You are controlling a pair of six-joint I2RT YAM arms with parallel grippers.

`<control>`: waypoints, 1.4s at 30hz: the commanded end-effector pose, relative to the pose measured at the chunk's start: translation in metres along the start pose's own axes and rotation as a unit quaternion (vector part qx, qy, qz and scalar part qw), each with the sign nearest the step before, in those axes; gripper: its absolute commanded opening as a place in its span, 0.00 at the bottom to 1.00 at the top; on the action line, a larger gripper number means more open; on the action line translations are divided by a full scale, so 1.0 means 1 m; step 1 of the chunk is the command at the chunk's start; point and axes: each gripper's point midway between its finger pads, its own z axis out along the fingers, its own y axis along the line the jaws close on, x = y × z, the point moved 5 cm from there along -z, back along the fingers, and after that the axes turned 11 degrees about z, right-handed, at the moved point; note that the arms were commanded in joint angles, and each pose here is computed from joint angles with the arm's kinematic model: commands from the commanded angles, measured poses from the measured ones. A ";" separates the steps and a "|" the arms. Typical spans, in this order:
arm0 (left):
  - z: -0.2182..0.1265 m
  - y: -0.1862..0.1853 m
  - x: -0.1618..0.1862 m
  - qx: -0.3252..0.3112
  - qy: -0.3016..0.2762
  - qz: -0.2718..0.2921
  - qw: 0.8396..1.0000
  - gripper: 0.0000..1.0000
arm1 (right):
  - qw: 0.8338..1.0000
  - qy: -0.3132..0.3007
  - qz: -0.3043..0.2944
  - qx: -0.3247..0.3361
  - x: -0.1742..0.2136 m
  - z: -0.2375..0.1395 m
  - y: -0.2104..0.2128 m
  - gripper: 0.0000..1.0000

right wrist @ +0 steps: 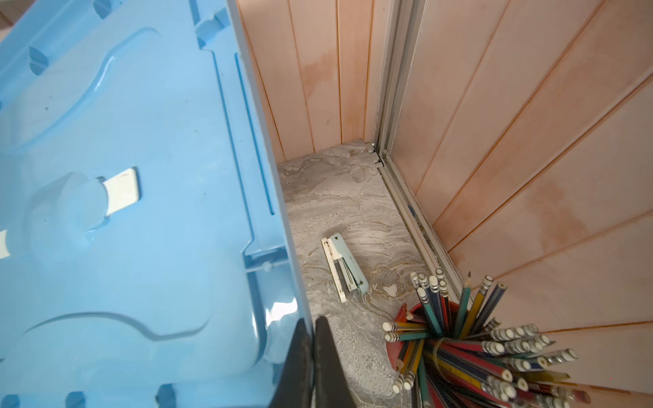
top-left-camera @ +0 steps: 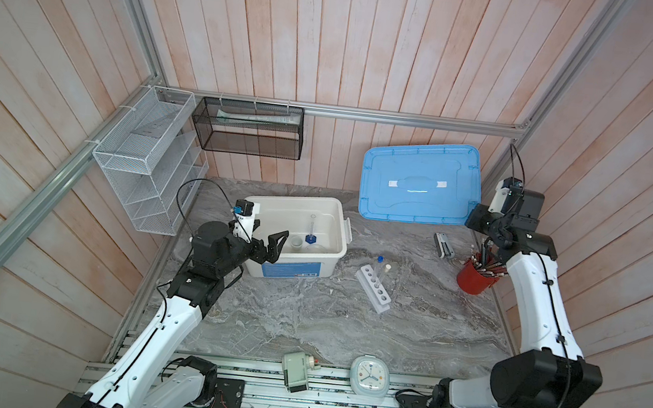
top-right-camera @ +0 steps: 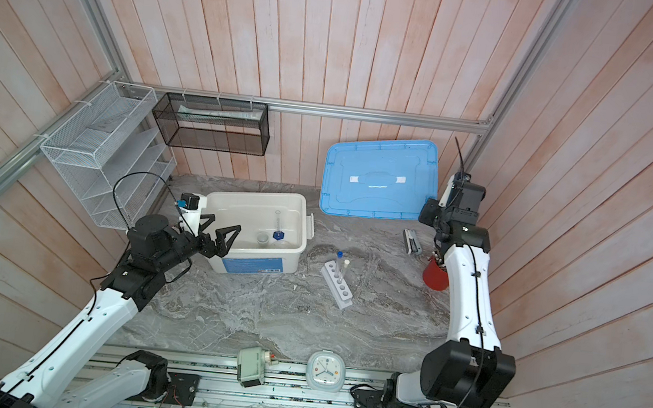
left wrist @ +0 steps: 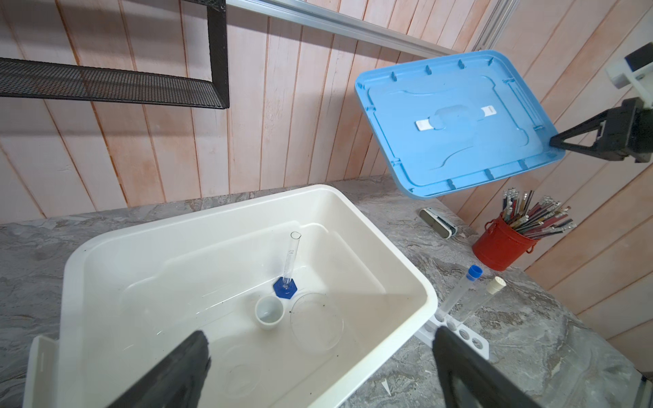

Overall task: Organize the chemistry lab equipment
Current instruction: 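Lift the blue lid edge upward with the right gripper, tilting it up, then reach the left gripper to the raised lid edge nearest it and grasp it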

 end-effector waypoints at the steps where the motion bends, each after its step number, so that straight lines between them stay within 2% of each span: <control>1: 0.006 -0.010 -0.022 0.028 -0.030 0.006 0.999 1.00 | 0.998 -0.033 0.005 -0.051 -0.019 -0.019 0.016 0.00; 11: 0.033 -0.039 -0.037 0.120 -0.038 0.023 0.992 1.00 | 0.990 -0.024 -0.018 -0.141 -0.014 -0.052 0.042 0.00; 18: 0.053 -0.040 -0.037 0.140 -0.050 0.013 0.989 1.00 | 0.987 -0.020 -0.035 -0.154 -0.012 -0.066 0.054 0.00; 25: 0.068 -0.054 -0.050 0.213 -0.071 0.024 0.974 0.99 | 0.984 -0.009 -0.057 -0.167 -0.002 -0.075 0.071 0.00; 36: 0.087 -0.045 -0.041 0.195 -0.056 0.023 0.979 1.00 | 0.983 -0.012 -0.068 -0.170 -0.003 -0.086 0.079 0.00; 42: 0.089 -0.053 -0.046 0.239 -0.067 0.006 0.969 0.99 | 0.981 -0.011 -0.073 -0.182 0.001 -0.086 0.088 0.00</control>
